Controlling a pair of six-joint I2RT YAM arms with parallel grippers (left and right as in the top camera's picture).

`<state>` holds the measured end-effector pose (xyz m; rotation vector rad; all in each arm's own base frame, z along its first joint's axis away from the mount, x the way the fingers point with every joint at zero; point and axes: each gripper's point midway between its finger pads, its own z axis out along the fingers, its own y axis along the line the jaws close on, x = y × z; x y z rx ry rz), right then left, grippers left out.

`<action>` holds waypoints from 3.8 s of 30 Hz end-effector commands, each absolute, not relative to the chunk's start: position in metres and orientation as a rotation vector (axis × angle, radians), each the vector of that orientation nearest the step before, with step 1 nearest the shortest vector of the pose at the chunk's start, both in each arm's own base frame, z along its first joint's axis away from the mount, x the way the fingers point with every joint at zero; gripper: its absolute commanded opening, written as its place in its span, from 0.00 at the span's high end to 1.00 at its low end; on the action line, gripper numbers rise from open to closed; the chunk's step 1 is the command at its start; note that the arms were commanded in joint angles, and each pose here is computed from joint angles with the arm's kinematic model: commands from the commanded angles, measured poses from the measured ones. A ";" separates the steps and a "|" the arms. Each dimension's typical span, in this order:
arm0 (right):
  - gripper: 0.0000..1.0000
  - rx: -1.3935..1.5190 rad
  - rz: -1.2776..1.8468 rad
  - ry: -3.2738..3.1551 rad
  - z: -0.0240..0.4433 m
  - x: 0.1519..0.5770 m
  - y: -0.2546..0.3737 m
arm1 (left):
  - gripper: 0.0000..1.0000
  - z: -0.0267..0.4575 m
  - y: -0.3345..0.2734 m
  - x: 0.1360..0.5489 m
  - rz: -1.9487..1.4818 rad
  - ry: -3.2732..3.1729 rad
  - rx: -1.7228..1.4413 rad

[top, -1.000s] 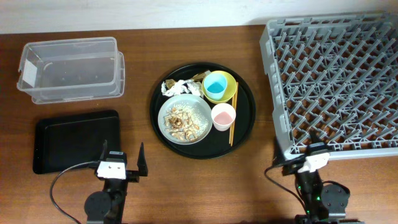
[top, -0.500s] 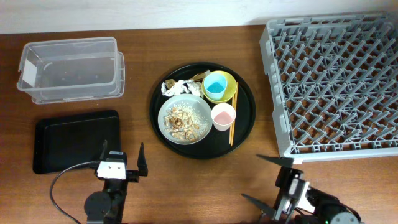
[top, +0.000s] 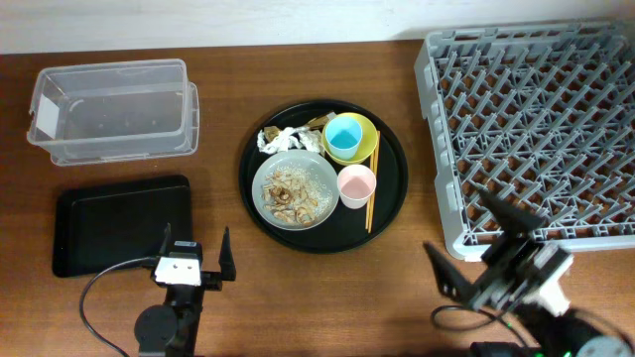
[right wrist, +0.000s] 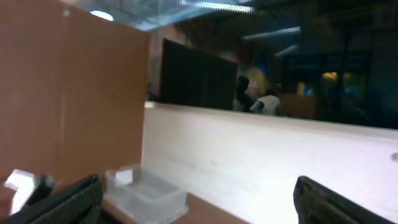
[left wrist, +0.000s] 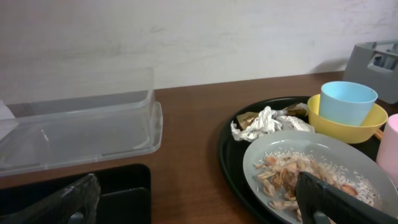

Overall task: Sort waste into correct bins and load items into the dishwasher rack
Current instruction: 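Move the right gripper over the tray toward the pink cup, then grasp the pink cup with the right gripper and lift, then carry the pink cup to the dish rack and place it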

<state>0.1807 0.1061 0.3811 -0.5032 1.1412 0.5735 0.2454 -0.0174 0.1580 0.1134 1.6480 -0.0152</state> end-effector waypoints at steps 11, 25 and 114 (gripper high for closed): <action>0.02 -0.484 0.411 1.949 0.437 0.286 0.082 | 0.01 0.155 -0.018 0.246 -0.006 1.653 0.124; 0.02 -0.116 0.661 2.427 0.359 0.350 0.142 | 0.01 0.155 -0.018 0.246 -0.006 1.653 0.124; 0.96 0.192 1.015 2.300 0.281 0.491 -0.094 | 0.01 0.155 -0.018 0.246 -0.006 1.653 0.124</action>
